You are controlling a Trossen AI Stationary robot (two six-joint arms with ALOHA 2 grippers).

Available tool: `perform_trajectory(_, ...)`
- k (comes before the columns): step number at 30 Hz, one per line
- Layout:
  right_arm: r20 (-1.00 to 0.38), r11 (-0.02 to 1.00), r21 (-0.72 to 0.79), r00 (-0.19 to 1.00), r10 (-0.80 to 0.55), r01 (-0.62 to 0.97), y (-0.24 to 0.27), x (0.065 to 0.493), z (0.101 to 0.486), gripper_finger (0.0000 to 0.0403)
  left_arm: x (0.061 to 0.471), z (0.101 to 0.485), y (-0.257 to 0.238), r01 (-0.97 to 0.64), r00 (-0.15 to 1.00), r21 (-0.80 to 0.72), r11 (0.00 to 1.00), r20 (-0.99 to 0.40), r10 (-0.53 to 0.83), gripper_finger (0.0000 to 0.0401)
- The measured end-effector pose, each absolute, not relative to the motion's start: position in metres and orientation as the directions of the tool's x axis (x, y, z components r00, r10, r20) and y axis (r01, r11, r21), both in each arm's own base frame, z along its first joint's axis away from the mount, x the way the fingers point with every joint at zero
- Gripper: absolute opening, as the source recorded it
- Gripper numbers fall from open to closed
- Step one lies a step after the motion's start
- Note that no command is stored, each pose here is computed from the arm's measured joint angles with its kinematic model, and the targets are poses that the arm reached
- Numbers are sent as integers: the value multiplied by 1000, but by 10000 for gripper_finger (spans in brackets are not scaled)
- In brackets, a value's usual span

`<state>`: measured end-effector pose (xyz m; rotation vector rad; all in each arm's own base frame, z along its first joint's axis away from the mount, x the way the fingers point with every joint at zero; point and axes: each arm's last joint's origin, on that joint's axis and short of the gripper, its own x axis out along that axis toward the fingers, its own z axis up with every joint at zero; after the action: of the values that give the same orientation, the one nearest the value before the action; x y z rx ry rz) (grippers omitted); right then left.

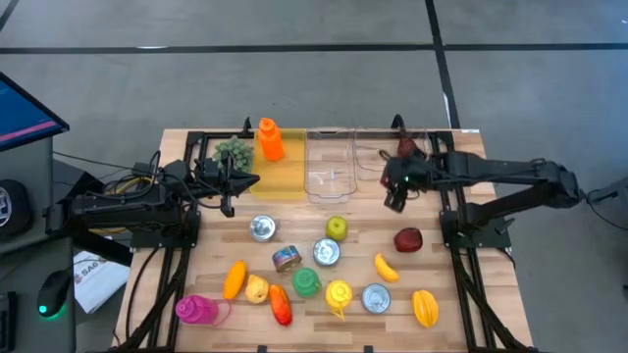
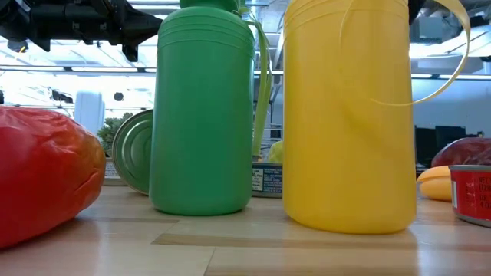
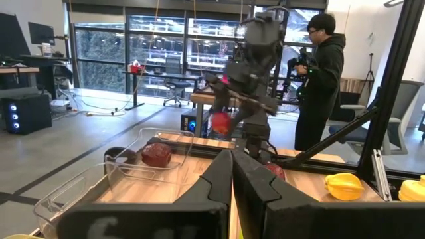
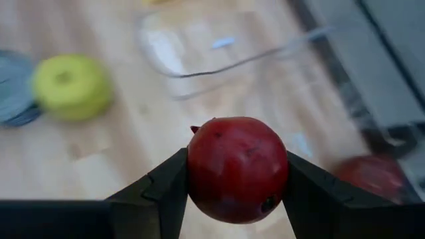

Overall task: Pick & Place Food Item
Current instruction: Put the red pomegranate into the right transparent bin

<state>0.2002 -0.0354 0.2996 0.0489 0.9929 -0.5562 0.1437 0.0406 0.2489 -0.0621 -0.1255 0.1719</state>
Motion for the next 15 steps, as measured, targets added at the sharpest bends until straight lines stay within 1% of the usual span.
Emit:
perform_trajectory(3,-780,799,-244,378,-498,550,-53,200,300,198,144,249,41,-167,977,-72,983,119,174,1)
perform_trajectory(6,-775,755,-268,332,-537,598,-70,202,296,199,144,249,41,-167,977,-72,983,119,175,1)
perform_trajectory(15,-796,674,-342,179,-578,656,-124,209,273,201,144,249,41,-167,977,-72,983,119,175,1)
